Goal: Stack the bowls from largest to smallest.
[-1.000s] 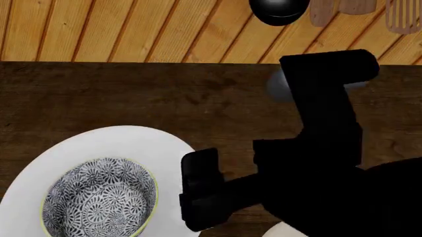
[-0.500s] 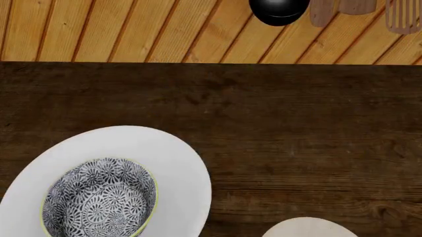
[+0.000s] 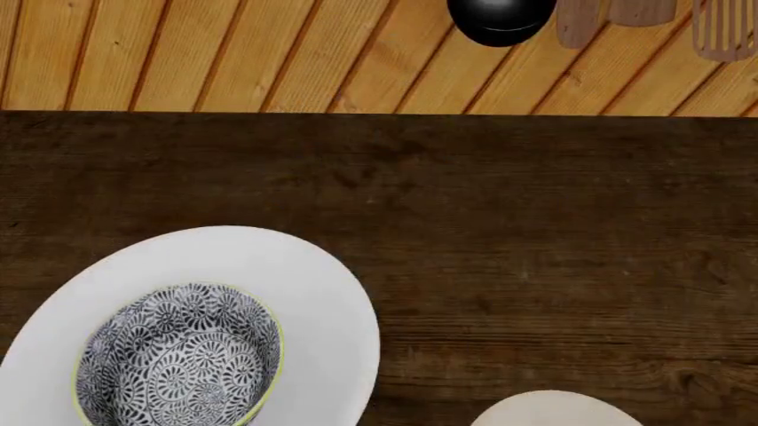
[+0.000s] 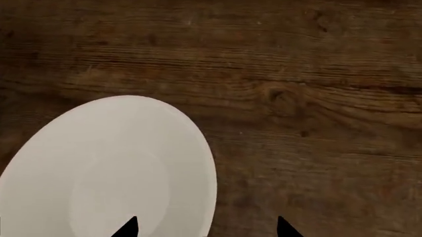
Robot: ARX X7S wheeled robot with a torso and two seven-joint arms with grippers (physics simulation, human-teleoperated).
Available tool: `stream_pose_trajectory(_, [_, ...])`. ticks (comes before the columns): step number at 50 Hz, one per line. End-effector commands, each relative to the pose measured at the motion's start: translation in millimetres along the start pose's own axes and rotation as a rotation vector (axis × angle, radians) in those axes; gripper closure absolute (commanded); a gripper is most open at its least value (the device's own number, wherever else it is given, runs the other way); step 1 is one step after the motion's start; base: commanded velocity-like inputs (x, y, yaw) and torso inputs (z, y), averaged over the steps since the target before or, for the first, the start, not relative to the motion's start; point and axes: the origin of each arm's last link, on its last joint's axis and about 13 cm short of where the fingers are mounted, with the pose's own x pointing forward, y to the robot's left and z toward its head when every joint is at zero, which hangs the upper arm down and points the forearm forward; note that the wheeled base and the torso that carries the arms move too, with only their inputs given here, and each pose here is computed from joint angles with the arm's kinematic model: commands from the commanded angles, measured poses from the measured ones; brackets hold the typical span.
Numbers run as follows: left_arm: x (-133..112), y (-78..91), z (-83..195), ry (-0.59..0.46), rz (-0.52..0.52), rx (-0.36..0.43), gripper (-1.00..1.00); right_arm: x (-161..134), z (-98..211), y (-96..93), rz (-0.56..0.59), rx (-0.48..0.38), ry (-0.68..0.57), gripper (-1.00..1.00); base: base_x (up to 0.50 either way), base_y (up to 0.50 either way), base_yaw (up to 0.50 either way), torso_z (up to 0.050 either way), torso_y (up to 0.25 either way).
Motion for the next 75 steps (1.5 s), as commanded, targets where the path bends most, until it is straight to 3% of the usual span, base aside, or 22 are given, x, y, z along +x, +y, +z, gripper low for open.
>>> stream_pose_trajectory(1, [1,-0.6,-1,-0.001,0.003,0.005,-1.0,30,0,0.5,0.043,0.024,0.05,-1.0,0.0,0.0,0.0,0.0,0.0])
stream_pose_trajectory(8, [2,1.0,-3,0.007,0.007,0.007,-1.0,45,-1,-1.7,0.056,0.085,0.065,-1.0,0.0,0.0,0.0,0.0,0.0])
stream_pose_trajectory(18, [2,2.4,-3,0.01,0.013,0.005,-1.0,65,-13,0.7,0.081,0.095,0.104,-1.0,0.0,0.0,0.0,0.0,0.0])
stream_pose_trajectory(31, [3,-0.1,-4,0.013,0.013,0.006,-1.0,69,-16,-0.6,0.088,0.119,0.104,-1.0,0.0,0.0,0.0,0.0,0.0])
stream_pose_trajectory(32, [3,0.0,-4,0.013,0.012,0.009,-1.0,67,-15,0.2,0.089,0.111,0.099,1.0,0.0,0.0,0.0,0.0,0.0])
stream_pose_trajectory(51, [2,1.9,-3,0.011,0.01,0.002,-1.0,2,47,-2.1,0.05,0.144,-0.222,1.0,0.0,0.0,0.0,0.0,0.0])
stream_pose_trajectory(64, [4,0.8,-4,0.011,0.016,0.001,-1.0,-15,84,9.4,0.089,0.225,-0.413,1.0,0.0,0.0,0.0,0.0,0.0])
stream_pose_trajectory(71, [2,7.0,-3,0.011,0.035,-0.001,-1.0,-4,122,27.7,0.194,0.204,-0.409,1.0,0.0,0.0,0.0,0.0,0.0])
stream_pose_trajectory(75, [4,5.7,-4,0.015,0.036,0.004,-1.0,-1,155,53.1,0.299,0.14,-0.401,1.0,0.0,0.0,0.0,0.0,0.0])
